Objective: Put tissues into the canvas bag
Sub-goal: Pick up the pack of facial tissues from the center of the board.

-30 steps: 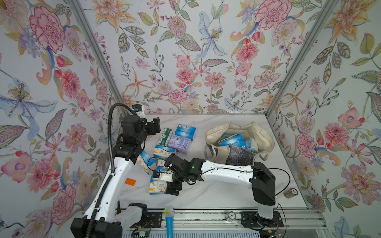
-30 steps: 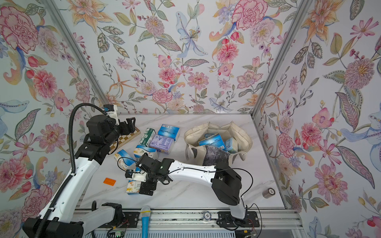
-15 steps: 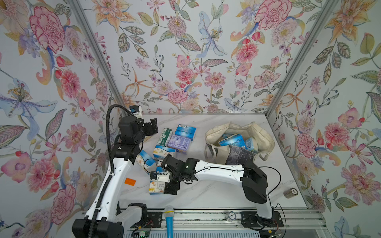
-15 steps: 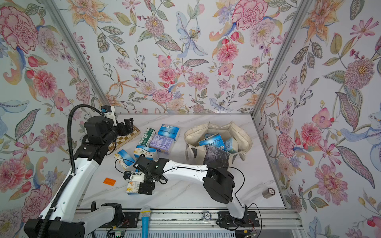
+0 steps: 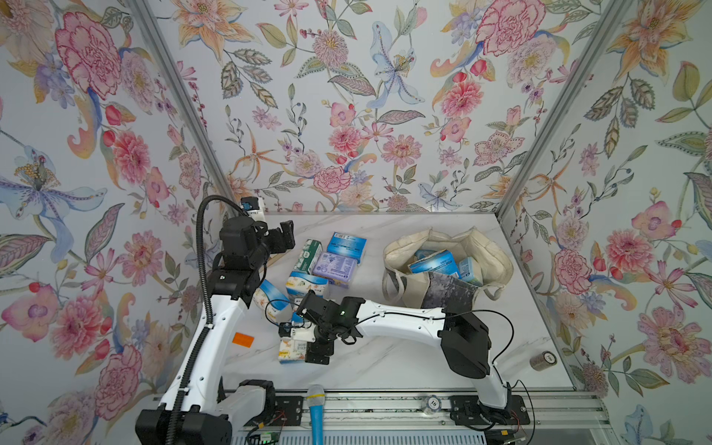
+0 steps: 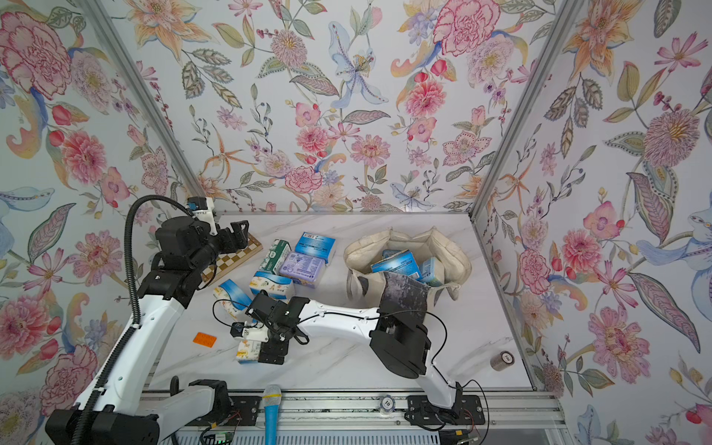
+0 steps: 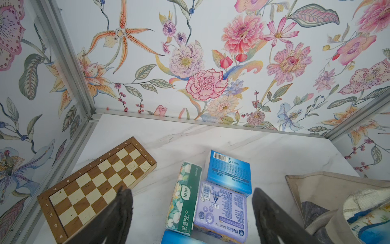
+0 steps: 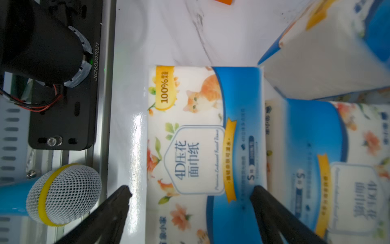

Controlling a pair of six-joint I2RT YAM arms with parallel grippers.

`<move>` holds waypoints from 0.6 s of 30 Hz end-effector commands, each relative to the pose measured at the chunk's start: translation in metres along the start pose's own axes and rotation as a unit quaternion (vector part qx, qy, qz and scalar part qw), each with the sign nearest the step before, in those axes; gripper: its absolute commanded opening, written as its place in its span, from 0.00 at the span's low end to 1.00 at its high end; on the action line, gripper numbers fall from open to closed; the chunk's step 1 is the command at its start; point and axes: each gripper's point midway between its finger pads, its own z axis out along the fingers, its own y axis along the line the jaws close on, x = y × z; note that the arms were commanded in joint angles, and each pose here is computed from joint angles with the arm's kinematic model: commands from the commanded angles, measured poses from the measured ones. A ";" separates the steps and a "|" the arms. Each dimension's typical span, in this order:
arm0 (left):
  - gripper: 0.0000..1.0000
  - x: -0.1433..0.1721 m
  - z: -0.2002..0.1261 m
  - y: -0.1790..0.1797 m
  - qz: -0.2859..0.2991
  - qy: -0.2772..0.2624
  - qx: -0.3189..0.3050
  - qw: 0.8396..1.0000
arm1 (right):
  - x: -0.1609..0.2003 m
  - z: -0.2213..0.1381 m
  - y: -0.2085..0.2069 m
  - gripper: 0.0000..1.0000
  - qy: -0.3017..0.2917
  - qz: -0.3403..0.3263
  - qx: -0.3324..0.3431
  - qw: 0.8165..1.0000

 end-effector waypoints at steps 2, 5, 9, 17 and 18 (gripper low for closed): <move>0.89 0.004 0.004 0.002 -0.002 0.002 0.004 1.000 | -0.003 0.002 -0.006 0.93 0.007 -0.010 0.016 1.000; 0.89 0.006 0.005 0.003 -0.003 0.004 0.006 1.000 | -0.006 0.000 -0.006 0.94 0.002 -0.012 0.018 1.000; 0.89 0.007 0.007 0.003 -0.006 0.004 0.008 1.000 | -0.001 0.006 -0.008 0.94 0.011 -0.012 0.019 1.000; 0.89 0.008 0.006 0.006 -0.008 0.004 0.007 1.000 | 0.005 0.013 -0.004 0.97 0.019 -0.007 0.006 1.000; 0.89 0.008 0.006 0.006 -0.008 0.005 0.007 1.000 | 0.006 0.014 -0.003 0.97 0.020 -0.006 0.004 1.000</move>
